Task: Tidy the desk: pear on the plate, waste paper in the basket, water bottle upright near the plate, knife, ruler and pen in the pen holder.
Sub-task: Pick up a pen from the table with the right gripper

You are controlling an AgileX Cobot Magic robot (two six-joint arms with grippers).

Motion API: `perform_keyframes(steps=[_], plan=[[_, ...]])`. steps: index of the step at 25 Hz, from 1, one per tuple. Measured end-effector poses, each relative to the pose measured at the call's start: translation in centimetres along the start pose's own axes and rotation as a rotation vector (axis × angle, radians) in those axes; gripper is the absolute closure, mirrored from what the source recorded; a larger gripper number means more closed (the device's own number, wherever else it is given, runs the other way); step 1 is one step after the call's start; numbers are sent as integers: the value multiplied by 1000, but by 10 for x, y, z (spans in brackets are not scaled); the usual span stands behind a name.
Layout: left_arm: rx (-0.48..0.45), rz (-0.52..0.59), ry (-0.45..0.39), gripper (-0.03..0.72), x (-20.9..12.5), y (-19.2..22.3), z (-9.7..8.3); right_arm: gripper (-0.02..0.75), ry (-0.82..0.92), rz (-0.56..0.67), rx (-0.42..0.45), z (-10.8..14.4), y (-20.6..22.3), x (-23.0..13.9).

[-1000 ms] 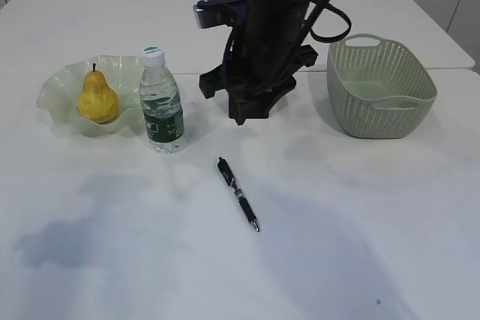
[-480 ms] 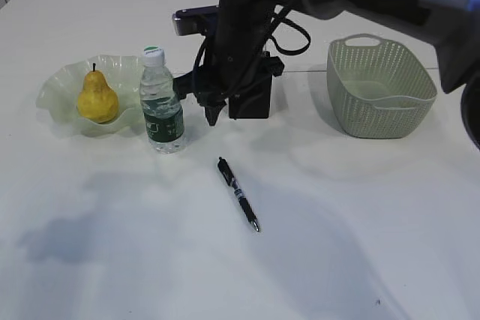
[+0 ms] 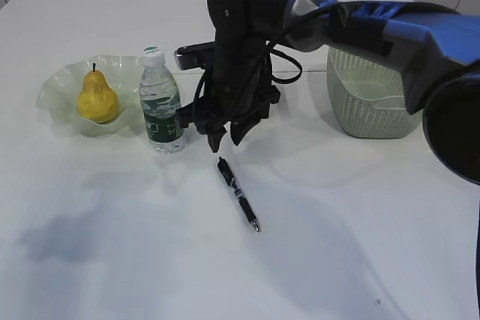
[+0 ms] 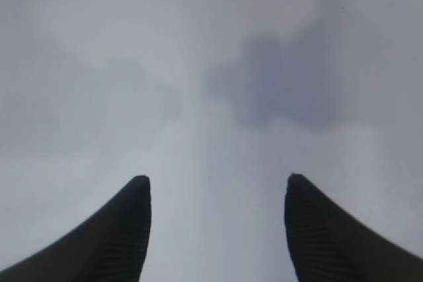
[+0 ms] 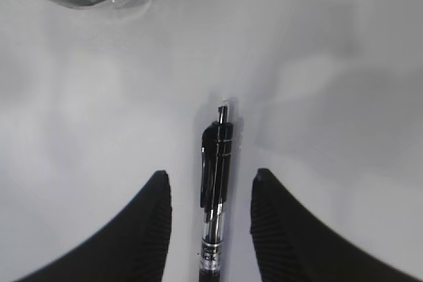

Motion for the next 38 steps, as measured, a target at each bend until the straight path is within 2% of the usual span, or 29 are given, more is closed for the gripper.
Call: perform_keyframes(steps=[14, 38], plan=[[0, 0, 0, 241, 0, 0, 0, 435, 18, 69, 25, 3, 32, -6], [1, -2, 1, 241, 0, 0, 0, 435, 1, 68, -21, -3, 36, -6]])
Point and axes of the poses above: a point on each arm's last joint axis where the gripper is mounted, y pointing out along that axis toward the gripper, z along the wrist's bending axis when the last joint is at zero, x = y × z, the point moved 3 cm from there along y, pointing out along that axis toward the gripper, and after that the axes turned 3 degrees about y, right-handed, at the moved point
